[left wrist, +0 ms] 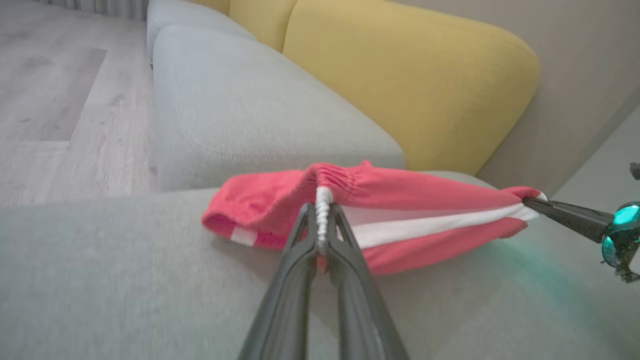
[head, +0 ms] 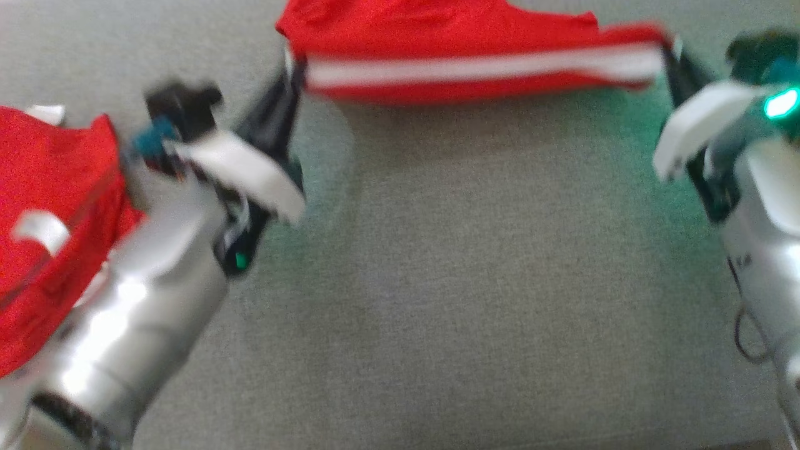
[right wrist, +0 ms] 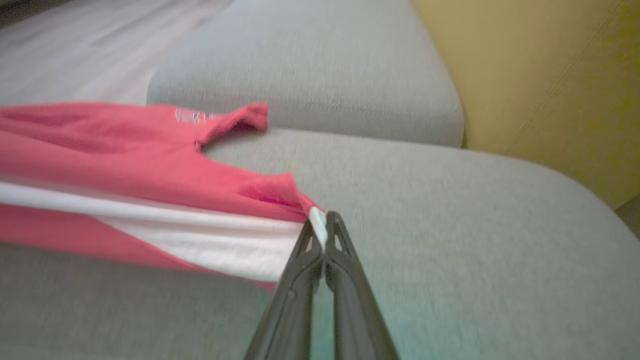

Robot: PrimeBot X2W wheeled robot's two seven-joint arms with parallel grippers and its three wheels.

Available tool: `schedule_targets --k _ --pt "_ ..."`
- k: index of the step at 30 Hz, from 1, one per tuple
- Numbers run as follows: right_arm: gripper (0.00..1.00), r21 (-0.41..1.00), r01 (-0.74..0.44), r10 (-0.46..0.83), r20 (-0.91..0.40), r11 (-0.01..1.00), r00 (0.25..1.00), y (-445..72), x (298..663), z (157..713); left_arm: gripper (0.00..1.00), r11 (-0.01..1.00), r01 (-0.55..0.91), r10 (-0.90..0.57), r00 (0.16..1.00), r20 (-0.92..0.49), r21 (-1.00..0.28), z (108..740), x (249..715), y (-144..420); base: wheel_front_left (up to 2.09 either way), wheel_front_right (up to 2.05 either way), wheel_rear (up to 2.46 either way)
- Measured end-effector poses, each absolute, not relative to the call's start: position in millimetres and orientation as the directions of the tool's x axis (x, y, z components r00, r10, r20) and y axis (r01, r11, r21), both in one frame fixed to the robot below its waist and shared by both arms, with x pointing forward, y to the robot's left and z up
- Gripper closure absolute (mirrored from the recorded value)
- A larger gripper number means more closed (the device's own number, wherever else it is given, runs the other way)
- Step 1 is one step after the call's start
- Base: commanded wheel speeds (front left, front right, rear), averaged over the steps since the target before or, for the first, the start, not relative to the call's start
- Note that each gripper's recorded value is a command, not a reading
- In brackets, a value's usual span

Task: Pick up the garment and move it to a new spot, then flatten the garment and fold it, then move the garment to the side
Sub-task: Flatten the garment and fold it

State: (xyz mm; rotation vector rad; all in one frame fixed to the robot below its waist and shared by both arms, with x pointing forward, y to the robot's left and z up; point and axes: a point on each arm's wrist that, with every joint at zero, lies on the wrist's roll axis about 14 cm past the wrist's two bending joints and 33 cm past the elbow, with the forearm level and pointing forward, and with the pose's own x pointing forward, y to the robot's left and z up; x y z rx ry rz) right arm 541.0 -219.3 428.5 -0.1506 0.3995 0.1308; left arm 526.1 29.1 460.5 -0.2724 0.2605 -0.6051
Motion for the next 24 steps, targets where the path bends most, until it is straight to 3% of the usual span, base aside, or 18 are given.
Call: schedule_targets --k 10,24 --pt "1.00 -0.078 -0.244 0.156 -0.578 0.967 0.801 -224.8 471.2 409.3 1.00 0.778 0.533 -0.615 0.755 -0.227 -0.332 446.3 454.5 38.3 0.00 0.00 0.00" --pt "1.00 -0.001 -0.284 0.214 -0.656 0.959 0.724 -238.5 379.2 422.2 1.00 0.754 0.546 -0.637 0.744 -0.202 -0.366 452.1 375.1 29.7 0.00 0.00 0.00"
